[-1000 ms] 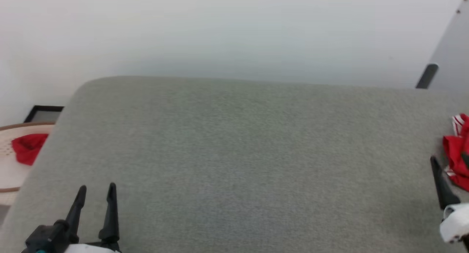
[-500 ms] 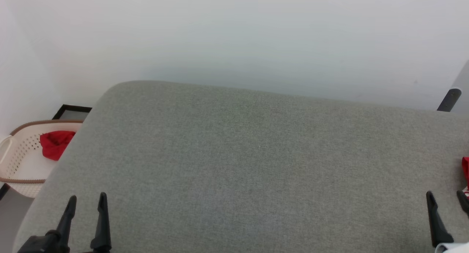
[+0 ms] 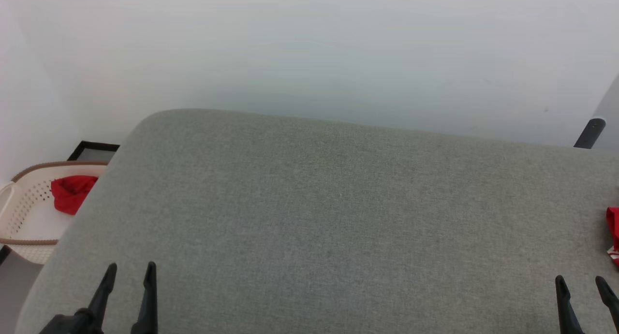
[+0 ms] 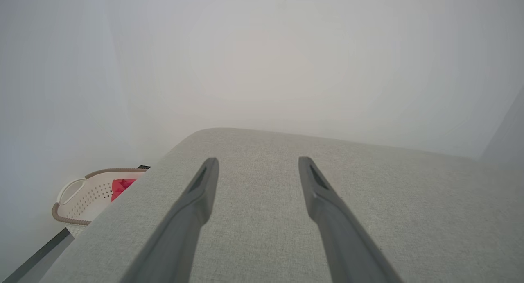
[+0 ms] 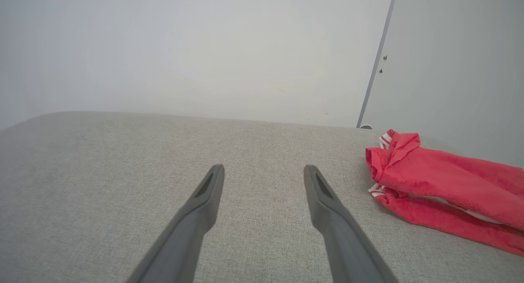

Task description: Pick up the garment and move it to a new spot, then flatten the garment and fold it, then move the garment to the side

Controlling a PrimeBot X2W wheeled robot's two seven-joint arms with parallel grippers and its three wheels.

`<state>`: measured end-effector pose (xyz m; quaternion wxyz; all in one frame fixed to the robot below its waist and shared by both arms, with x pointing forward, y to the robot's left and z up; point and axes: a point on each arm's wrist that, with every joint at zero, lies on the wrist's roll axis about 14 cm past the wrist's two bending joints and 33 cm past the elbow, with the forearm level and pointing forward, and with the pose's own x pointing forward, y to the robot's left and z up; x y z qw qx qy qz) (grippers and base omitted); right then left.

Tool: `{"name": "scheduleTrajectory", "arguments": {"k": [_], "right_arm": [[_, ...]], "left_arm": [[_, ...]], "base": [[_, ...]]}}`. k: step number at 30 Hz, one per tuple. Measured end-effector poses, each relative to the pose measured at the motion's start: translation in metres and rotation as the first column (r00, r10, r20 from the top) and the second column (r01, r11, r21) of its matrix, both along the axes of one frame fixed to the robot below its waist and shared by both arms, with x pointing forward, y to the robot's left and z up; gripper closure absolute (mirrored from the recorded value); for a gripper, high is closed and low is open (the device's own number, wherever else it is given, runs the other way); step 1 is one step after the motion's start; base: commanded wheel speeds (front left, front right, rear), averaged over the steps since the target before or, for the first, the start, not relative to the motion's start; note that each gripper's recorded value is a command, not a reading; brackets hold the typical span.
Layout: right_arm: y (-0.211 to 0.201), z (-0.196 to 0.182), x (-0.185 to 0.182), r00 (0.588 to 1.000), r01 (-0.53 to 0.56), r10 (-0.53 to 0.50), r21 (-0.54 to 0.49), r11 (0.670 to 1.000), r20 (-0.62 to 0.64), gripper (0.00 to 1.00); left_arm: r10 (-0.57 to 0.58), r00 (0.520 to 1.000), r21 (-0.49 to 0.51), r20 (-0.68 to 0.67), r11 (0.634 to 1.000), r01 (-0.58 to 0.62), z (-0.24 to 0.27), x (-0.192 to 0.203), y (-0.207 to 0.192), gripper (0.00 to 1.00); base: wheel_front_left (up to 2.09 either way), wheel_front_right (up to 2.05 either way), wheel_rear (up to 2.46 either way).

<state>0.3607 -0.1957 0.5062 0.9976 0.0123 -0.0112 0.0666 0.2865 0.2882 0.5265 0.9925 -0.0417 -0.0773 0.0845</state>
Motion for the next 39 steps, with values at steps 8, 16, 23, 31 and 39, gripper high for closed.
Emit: {"name": "scheduleTrajectory", "arguments": {"k": [8, 16, 23, 31, 39], "right_arm": [[-0.002, -0.005, -0.005, 1.000, 0.010, -0.010, 0.003, 1.000, -0.015, 0.00], [-0.002, -0.006, -0.004, 1.000, 0.009, -0.009, 0.007, 1.000, -0.021, 0.00], [-0.002, -0.008, -0.004, 1.000, 0.010, -0.009, 0.012, 1.000, -0.028, 0.00], [-0.007, -0.012, -0.007, 0.999, 0.019, -0.019, 0.010, 1.000, -0.040, 0.00], [-0.010, -0.013, -0.008, 0.999, 0.029, -0.028, 0.020, 0.999, -0.047, 0.00]], "left_arm": [[-0.031, 0.999, 0.007, -0.017, 0.999, 0.032, -0.004, 0.002, -0.008, 0.00], [-0.049, 0.999, 0.019, -0.020, 0.999, 0.049, -0.004, 0.002, -0.012, 0.00], [-0.067, 0.998, 0.019, -0.022, 0.998, 0.067, -0.004, 0.001, -0.017, 0.00], [-0.081, 0.996, 0.022, -0.025, 0.996, 0.081, -0.005, 0.004, -0.021, 0.00], [-0.101, 0.994, 0.022, -0.036, 0.995, 0.101, -0.008, 0.006, -0.026, 0.00]], "base": [[0.00, 0.00, 0.00], [0.00, 0.00, 0.00], [0.00, 0.00, 0.00], [0.00, 0.00, 0.00], [0.00, 0.00, 0.00]]}}
